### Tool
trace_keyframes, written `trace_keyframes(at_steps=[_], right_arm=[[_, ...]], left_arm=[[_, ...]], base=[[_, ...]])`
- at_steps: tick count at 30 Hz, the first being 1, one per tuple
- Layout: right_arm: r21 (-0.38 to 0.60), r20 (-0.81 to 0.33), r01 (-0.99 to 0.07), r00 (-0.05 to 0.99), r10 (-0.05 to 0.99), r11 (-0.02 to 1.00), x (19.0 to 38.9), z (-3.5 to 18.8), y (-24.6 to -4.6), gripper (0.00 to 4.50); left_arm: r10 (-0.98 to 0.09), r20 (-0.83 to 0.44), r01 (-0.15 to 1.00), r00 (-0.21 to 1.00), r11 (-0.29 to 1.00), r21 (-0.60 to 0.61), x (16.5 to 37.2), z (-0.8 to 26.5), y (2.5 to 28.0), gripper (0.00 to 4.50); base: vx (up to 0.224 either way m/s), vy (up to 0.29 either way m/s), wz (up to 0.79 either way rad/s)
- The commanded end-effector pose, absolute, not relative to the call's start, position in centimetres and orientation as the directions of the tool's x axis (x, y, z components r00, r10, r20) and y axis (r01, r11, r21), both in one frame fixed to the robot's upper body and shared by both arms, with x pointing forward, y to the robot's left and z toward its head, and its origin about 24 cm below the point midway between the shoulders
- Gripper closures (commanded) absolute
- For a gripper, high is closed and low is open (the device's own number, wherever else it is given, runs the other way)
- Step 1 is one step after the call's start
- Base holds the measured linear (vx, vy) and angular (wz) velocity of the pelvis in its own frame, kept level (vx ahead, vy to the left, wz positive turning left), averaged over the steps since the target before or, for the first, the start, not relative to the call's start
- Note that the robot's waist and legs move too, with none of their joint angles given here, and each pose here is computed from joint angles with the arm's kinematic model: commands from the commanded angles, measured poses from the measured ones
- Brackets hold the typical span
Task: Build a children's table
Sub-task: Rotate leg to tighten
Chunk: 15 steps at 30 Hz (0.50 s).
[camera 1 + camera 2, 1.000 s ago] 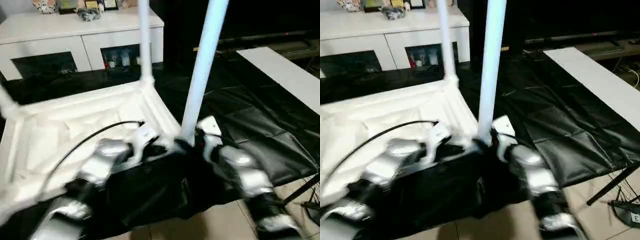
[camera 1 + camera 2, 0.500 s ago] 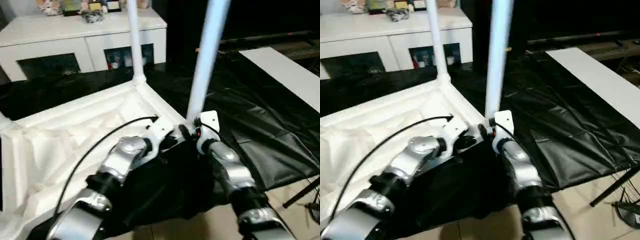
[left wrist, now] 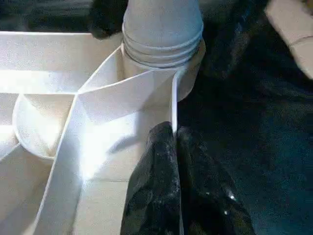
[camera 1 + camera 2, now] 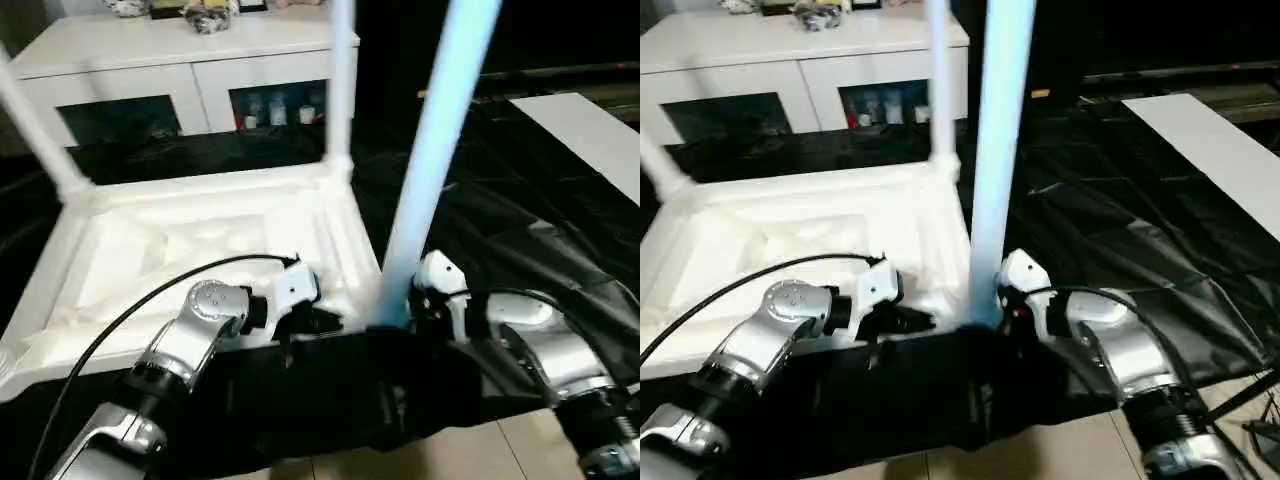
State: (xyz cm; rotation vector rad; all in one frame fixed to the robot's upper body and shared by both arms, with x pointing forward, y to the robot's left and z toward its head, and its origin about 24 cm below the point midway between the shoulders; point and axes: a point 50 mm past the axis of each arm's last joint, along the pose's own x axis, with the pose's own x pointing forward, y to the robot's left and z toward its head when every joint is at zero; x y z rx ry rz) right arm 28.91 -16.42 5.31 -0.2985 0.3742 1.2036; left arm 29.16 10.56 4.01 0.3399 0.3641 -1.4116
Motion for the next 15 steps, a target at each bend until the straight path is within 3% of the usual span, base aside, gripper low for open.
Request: trace_keyframes(at_steps=[1,5,15], right_arm=[[-0.039,-0.422,-0.957,0.276,0.863,0.287,28.91,5.78,-15.69,0.02],[-0.042,-0.438,-0.960,0.267,0.858,0.277,29.03,5.38,-15.21,0.02],[-0.036,-0.450,-0.958,0.271,0.851,0.286,29.12,4.95,-15.36,0.84]], left_arm=[[-0.900,-0.433,0.999,0.039,0.046,-0.005,28.47,4.07,9.57,4.50],[-0.900,-0.433,0.999,0.040,0.048,-0.006,28.44,4.11,9.87,4.50],[-0.899,-0.435,0.998,0.044,0.059,-0.019,28.30,4.01,10.28,4.50]], base=[[0.000,0.000,0.00],[0.000,0.000,0.00],[0.000,0.000,0.00]])
